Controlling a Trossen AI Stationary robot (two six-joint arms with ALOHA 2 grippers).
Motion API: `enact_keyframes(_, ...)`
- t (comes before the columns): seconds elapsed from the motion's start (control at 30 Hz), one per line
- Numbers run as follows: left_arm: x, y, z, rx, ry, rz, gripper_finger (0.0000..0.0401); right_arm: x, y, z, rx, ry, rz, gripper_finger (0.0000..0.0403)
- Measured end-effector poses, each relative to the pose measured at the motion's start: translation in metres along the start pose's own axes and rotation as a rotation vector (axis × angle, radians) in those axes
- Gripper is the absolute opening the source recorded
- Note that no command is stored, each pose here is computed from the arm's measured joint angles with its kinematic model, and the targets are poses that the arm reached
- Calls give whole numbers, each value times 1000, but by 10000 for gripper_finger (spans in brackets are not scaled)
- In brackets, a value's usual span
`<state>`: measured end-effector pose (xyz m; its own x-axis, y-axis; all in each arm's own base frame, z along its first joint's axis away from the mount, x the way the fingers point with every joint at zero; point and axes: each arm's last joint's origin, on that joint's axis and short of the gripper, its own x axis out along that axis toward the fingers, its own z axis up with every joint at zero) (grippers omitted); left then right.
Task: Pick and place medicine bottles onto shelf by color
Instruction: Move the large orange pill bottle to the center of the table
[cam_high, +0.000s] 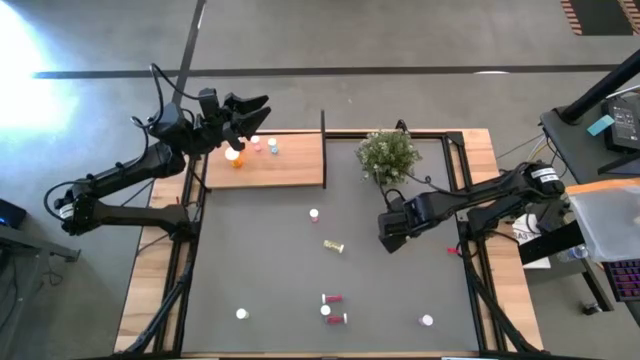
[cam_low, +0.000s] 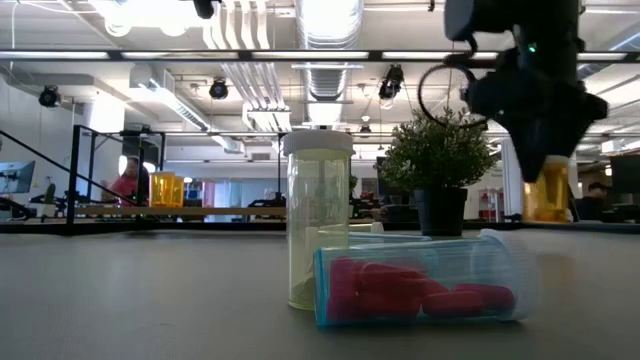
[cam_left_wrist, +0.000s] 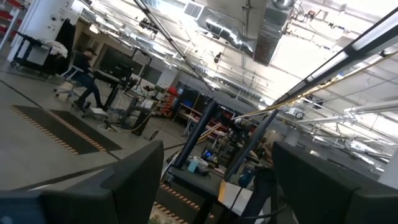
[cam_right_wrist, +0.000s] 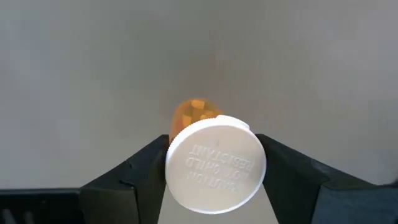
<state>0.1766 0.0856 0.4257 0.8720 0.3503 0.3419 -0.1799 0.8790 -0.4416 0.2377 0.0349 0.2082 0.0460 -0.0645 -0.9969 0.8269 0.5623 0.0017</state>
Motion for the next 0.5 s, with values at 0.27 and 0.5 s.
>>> enact_keyframes(0.27,0,0,0,-1,0,-1,283,-18,52,26,-126,-51,74,220)
enact_keyframes(0.5,-3,-3,2,-16,11,-41,283,-21,97,48,-262,-72,96,221)
